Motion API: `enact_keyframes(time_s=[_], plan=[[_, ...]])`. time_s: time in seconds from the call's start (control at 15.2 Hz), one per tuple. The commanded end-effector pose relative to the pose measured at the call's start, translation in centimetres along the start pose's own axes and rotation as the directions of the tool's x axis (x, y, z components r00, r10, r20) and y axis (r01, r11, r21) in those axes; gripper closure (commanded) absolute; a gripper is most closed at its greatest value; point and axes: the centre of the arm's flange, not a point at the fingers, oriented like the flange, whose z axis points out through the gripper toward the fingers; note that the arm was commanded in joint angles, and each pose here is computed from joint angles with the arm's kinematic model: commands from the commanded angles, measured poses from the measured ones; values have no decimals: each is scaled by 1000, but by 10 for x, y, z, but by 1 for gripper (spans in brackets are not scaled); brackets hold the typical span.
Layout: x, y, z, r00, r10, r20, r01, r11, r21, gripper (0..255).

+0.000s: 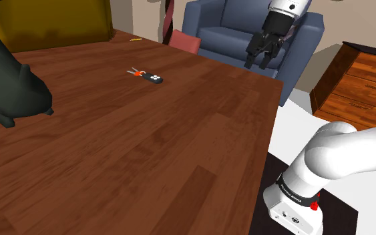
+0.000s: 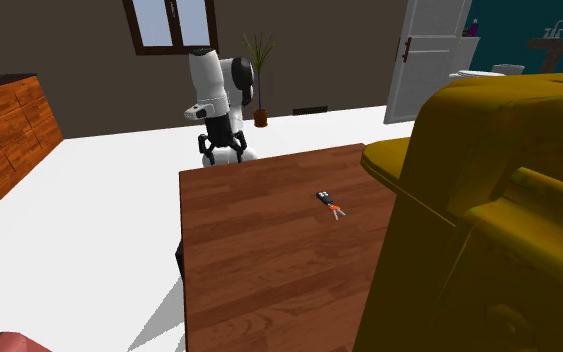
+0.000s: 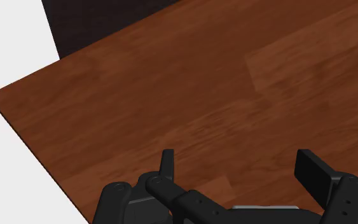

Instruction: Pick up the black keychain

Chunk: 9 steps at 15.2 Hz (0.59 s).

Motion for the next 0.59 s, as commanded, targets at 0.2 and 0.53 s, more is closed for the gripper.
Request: enact_keyframes(time_s=[0.2, 0.53], plan=[[20, -37, 3, 1000, -21, 13, 21, 1000, -13, 0], [53, -99, 10, 998, -54, 36, 56, 998, -33, 0]])
